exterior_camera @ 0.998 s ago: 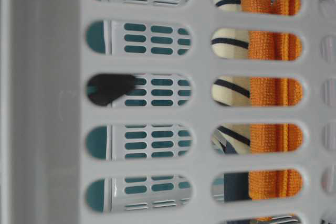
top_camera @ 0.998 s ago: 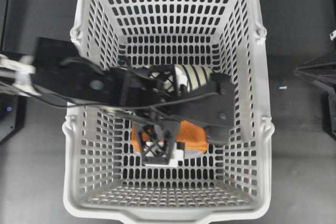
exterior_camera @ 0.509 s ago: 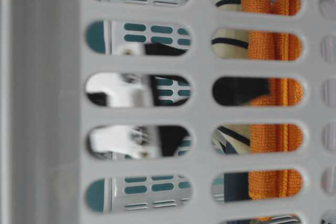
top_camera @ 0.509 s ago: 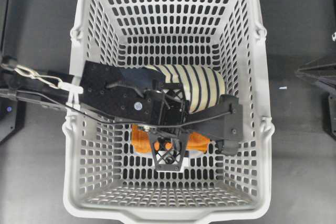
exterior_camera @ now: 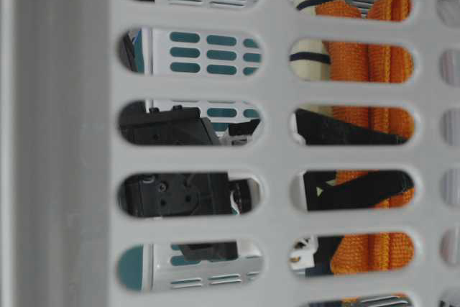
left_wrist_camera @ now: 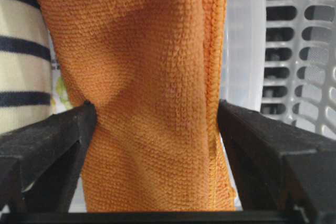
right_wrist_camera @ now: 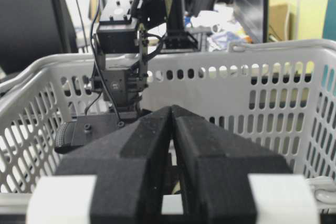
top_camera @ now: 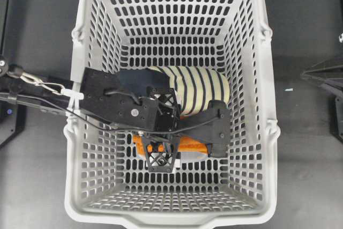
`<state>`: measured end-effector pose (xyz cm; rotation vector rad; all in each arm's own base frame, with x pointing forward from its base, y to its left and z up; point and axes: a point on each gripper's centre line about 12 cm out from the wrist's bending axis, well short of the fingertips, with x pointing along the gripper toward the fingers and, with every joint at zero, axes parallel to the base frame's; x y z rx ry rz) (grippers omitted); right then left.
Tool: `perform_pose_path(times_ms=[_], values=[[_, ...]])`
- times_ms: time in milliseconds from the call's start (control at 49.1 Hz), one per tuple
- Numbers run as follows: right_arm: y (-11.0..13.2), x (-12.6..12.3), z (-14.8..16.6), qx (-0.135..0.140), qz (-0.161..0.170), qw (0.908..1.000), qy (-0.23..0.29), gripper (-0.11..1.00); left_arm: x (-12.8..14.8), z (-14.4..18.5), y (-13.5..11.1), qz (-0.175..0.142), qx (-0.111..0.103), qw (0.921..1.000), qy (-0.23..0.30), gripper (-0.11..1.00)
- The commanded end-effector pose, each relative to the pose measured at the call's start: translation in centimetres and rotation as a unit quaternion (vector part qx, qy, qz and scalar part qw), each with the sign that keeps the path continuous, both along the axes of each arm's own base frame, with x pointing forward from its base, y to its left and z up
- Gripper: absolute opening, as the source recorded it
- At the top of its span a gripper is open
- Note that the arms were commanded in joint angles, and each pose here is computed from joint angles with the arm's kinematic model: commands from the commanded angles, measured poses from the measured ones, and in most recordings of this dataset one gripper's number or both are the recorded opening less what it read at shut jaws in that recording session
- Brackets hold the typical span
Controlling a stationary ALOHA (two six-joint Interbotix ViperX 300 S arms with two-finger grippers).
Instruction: Pick up the orange cloth from the shopping basket with the left arm.
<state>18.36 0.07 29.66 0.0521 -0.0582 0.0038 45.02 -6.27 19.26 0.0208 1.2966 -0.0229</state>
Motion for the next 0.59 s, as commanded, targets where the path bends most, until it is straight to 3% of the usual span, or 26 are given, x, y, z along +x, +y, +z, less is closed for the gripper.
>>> perform_pose_path(times_ms=[0,122,305,346,570], values=[[0.0,0.2,0.7,0.003,0.001,1.0,-0.008,0.0,-0.1,0.5,0.1,0.0,0.0,1.0,-0.007,0.86],[0.0,0.2,0.7,0.003,0.0,1.0,-0.008,0.0,0.0,1.1,0.0,-0.003,0.001,0.9999,-0.012,0.68],[0.0,0.1,0.6,0.003,0.0,1.0,-0.008,0.0,0.1,3.7,0.1,-0.008,-0.001,0.9991,-0.041,0.19],[0.0,0.1,0.6,0.003,0.0,1.0,-0.008,0.0,0.1,4.5,0.2,-0.006,-0.002,0.9989,-0.046,0.12],[0.0,0.1,0.6,0.003,0.0,1.0,-0.007,0.0,0.0,10.6,0.3,-0.005,-0.003,0.9979,-0.065,0.11]])
